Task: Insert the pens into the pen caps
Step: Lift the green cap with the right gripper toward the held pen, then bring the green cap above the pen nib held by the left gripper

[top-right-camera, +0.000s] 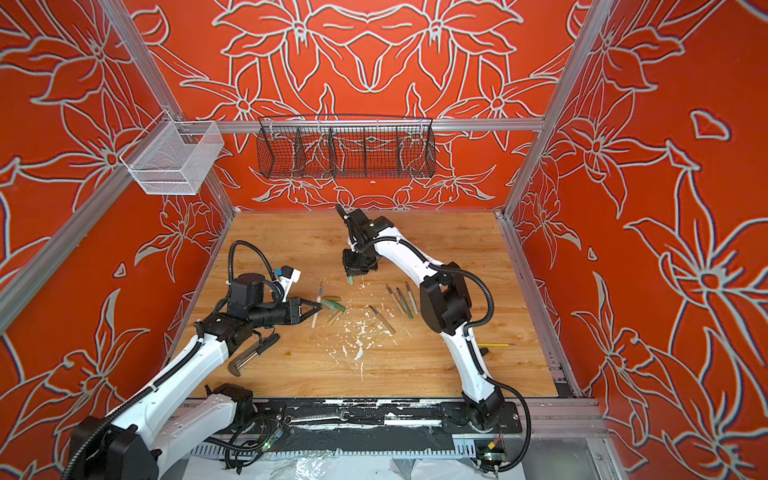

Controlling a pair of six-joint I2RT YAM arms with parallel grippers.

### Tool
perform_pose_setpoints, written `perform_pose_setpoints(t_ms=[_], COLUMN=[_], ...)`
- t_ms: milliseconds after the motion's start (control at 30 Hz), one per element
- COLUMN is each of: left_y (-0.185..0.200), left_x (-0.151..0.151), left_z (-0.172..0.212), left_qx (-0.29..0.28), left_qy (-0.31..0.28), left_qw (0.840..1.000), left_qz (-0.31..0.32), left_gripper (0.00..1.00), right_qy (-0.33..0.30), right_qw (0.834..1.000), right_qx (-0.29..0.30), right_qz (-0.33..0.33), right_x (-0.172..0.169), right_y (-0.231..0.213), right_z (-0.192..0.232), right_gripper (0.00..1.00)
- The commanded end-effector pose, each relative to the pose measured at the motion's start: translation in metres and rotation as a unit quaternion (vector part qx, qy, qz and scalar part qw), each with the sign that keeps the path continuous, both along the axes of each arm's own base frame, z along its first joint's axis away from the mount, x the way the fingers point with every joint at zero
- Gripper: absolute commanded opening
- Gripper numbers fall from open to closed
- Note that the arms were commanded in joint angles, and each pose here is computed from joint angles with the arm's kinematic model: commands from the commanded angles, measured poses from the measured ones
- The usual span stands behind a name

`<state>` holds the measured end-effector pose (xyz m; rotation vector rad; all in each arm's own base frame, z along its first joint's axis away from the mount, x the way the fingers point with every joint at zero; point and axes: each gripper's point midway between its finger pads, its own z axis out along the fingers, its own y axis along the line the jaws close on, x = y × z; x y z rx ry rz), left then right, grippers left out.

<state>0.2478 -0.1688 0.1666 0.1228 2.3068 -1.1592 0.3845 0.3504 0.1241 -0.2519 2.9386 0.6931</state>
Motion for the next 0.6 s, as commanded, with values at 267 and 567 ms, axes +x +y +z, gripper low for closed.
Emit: perform_pose_setpoints(t_ms=[267,567], left_y=[-0.019,-0.018], left_x=[-0.004,0.011], left_z=[-0.025,-0.039], left_qx=[0.021,0.045], left_qy=[0.036,0.026], left_qw=[0.998,0.999], left_qz=[-0.046,-0.016], left_gripper=[0.0,0.0], right_qy=[-0.024,-0.036], right_qw=[0.997,0.993], right_qx=[0.057,0.088], right_qz=[-0.05,-0.075], right_x=[0.003,0.002], right_y=[0.006,0.014], right_z=[0.036,0.047], right_gripper=[0.1,0.1])
